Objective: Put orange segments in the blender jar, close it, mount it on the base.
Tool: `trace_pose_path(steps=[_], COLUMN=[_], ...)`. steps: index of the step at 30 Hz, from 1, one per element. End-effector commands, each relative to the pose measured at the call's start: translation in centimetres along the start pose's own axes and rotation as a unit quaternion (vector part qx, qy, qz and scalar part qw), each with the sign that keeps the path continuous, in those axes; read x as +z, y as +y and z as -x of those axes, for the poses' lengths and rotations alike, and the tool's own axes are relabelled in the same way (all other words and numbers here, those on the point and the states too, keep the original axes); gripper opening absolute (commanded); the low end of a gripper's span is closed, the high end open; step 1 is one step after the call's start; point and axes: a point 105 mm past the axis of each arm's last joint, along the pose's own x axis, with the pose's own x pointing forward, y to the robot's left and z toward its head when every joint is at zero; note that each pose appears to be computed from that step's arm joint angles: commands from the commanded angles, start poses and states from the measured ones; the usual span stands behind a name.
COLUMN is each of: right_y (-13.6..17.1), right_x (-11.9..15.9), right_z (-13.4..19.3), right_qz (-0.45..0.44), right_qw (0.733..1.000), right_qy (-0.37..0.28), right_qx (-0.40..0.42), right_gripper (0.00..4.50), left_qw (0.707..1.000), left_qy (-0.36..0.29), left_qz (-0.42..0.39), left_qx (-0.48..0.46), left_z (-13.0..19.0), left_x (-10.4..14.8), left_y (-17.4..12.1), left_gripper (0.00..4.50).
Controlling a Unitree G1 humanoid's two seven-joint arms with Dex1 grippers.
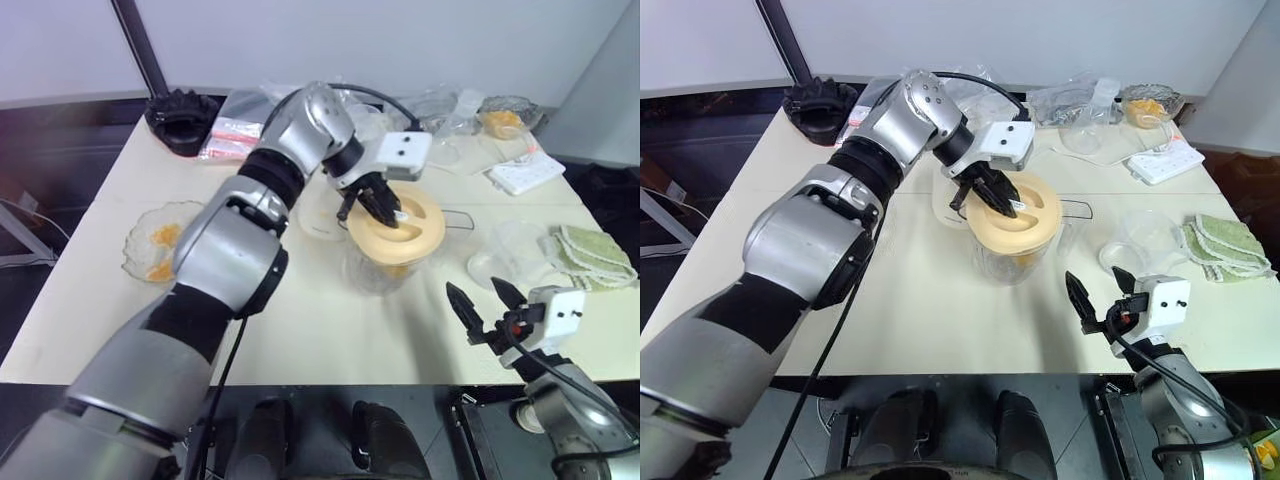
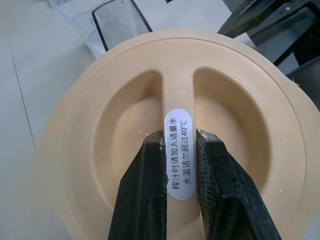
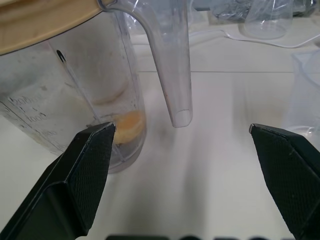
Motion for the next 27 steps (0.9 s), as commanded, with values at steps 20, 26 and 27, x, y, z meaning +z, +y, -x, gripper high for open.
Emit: trace_pose_path(steps=[20, 26, 27], right_y=[-1.1, -1.0, -1.0], right_x=[1.0, 1.6, 1.5], right_z=[-7.3, -7.7, -7.7], right_qz=[0.04, 0.055, 0.053], right_qw=[0.997, 0.996, 0.996], right_qy=[-0.064, -0.076, -0.075], right_qx=[-0.006, -0.005, -0.004], right_gripper=[4.5, 2.14, 1.57], left_qw=[0.999, 0.999, 0.999], left_qy=[0.045, 0.039, 0.037], left_qz=[0.005, 0.011, 0.012], left_qx=[-0.021, -0.027, -0.029], left_z=[-2.5, -2.6, -2.7], left_x=[-1.4, -1.5, -1.5], left_y=[-0.8, -1.0, -1.0], left_gripper=[0.25, 0.25, 0.25])
